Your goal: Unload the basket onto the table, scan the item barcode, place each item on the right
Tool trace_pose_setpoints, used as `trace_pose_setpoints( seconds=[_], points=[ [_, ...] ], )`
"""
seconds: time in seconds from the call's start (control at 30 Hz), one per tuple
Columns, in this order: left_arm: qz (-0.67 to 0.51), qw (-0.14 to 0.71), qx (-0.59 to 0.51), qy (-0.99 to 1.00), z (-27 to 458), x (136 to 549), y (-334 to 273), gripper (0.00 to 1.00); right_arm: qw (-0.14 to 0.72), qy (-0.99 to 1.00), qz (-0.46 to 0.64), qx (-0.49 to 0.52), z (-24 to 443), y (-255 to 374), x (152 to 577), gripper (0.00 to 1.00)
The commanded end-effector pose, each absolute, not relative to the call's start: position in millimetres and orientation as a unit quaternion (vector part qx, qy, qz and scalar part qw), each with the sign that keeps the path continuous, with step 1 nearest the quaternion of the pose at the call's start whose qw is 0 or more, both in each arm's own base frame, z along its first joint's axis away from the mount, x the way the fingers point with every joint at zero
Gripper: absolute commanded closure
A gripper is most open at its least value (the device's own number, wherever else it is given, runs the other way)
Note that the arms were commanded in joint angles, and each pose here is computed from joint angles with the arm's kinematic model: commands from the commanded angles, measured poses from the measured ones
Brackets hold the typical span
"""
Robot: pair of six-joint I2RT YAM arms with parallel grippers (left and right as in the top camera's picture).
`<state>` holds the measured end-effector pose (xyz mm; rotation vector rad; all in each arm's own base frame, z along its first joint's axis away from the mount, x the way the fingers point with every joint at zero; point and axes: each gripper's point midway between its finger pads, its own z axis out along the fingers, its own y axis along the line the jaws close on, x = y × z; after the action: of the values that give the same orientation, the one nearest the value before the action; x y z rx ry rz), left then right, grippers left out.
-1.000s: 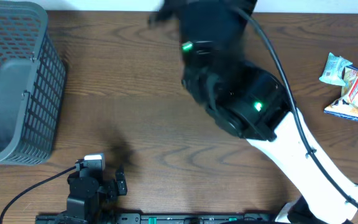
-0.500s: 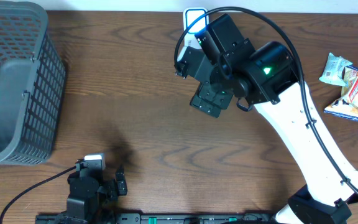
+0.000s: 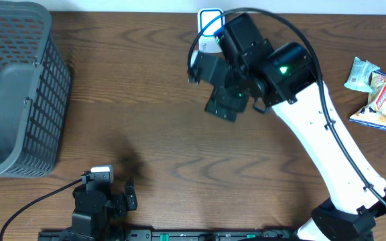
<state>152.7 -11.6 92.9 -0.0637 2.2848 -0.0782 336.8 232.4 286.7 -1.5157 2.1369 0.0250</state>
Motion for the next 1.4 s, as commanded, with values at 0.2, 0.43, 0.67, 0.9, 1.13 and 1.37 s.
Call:
trace_pose_setpoints(
  seconds=[0.2, 0.43, 0.67, 0.9, 1.13, 1.37],
  points=[
    [-0.030, 0.412, -0.025, 0.910, 91, 151, -11, 0.02, 0.393, 0.693, 0.046, -0.603, 311, 264, 369, 0.01],
    [-0.030, 0.412, -0.025, 0.910, 91, 151, -11, 0.02, 0.406, 0.701, 0.034, -0.586, 300, 229, 343, 0.01],
    [-0.030, 0.412, -0.025, 0.910, 91, 151, -11, 0.02, 0.478, 0.683, 0.042, -0.550, 285, 185, 308, 0.01],
    [-0.030, 0.412, -0.025, 0.910, 91, 151, -11, 0.02, 0.604, 0.664, 0.051, -0.437, 284, 148, 269, 0.01],
    [-0.030, 0.412, -0.025, 0.910, 91, 151, -11, 0.02, 0.701, 0.625, 0.048, -0.342, 266, 113, 240, 0.01],
    [-0.030, 0.412, -0.025, 0.910, 91, 151, -11, 0.02, 0.758, 0.582, 0.025, -0.294, 255, 91, 223, 0.01]
  ],
)
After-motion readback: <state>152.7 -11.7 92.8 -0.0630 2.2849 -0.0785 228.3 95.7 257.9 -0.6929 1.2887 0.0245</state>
